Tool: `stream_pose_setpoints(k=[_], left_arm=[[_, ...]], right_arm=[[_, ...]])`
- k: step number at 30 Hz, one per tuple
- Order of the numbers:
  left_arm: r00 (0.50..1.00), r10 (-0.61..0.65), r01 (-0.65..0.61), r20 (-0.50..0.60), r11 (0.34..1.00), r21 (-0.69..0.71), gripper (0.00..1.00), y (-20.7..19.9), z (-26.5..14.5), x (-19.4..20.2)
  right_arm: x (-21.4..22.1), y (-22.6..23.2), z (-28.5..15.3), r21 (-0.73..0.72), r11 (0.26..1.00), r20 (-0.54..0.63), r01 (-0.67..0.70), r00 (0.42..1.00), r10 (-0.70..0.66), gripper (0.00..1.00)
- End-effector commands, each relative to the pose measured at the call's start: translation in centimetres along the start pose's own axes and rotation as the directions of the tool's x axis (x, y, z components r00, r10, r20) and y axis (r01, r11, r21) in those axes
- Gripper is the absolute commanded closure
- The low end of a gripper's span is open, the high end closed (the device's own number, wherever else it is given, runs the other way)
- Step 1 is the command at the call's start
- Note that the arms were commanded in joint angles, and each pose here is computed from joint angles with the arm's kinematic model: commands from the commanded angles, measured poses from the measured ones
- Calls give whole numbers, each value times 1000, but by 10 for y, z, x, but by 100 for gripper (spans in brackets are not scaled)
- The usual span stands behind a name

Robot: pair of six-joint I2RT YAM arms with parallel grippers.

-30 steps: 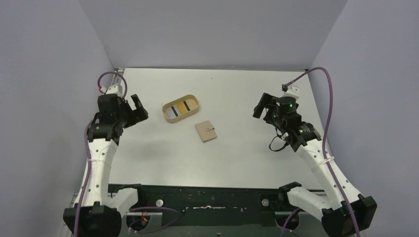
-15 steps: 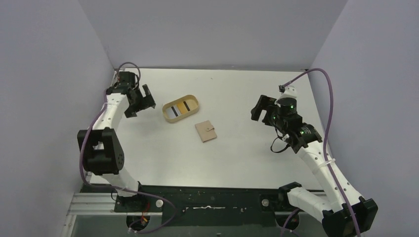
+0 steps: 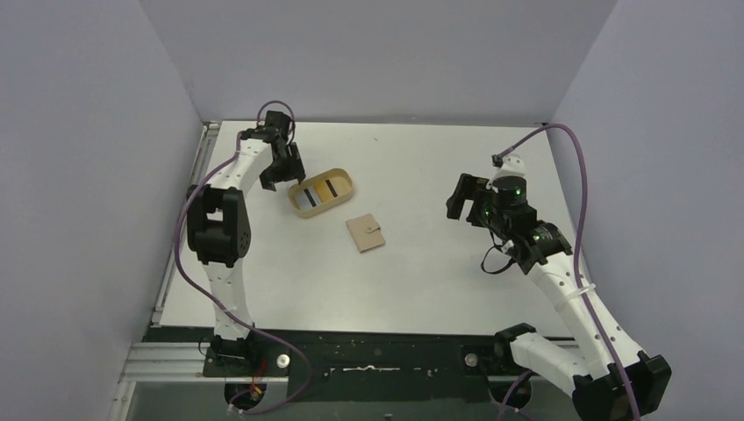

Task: Take the credit cards out of the card holder

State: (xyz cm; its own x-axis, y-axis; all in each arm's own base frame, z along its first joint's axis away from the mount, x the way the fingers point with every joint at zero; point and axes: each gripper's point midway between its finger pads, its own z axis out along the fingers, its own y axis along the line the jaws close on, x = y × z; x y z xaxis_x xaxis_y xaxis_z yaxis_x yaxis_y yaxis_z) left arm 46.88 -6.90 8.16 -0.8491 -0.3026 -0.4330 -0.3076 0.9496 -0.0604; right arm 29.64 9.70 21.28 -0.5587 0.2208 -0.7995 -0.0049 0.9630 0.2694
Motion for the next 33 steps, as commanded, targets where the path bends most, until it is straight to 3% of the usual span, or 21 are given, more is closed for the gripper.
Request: stream_pose_setpoints(k=[1,11,19,24,33], left_arm=[[999,-25,29,44,995,-91,35,19,-14,-1],[999,-54,53,-6,993,-110,49,20,19,31],[995,-73,79,65,991,-105,80,15,23,17],[997,-38,44,62,995,-91,92,2,26,11],[998,35,-32,53,998,-58,99,-32,29,7]], right_arm=[[-14,3,-6,-18,1000,63,22,998,-21,0],[-7,4,4,-14,1000,30,22,999,-22,0],[-6,-1,2,3,1000,33,30,999,-30,0],[-3,-2,5,5,999,28,32,999,-32,0],[18,11,14,-81,996,-43,41,998,-45,0]])
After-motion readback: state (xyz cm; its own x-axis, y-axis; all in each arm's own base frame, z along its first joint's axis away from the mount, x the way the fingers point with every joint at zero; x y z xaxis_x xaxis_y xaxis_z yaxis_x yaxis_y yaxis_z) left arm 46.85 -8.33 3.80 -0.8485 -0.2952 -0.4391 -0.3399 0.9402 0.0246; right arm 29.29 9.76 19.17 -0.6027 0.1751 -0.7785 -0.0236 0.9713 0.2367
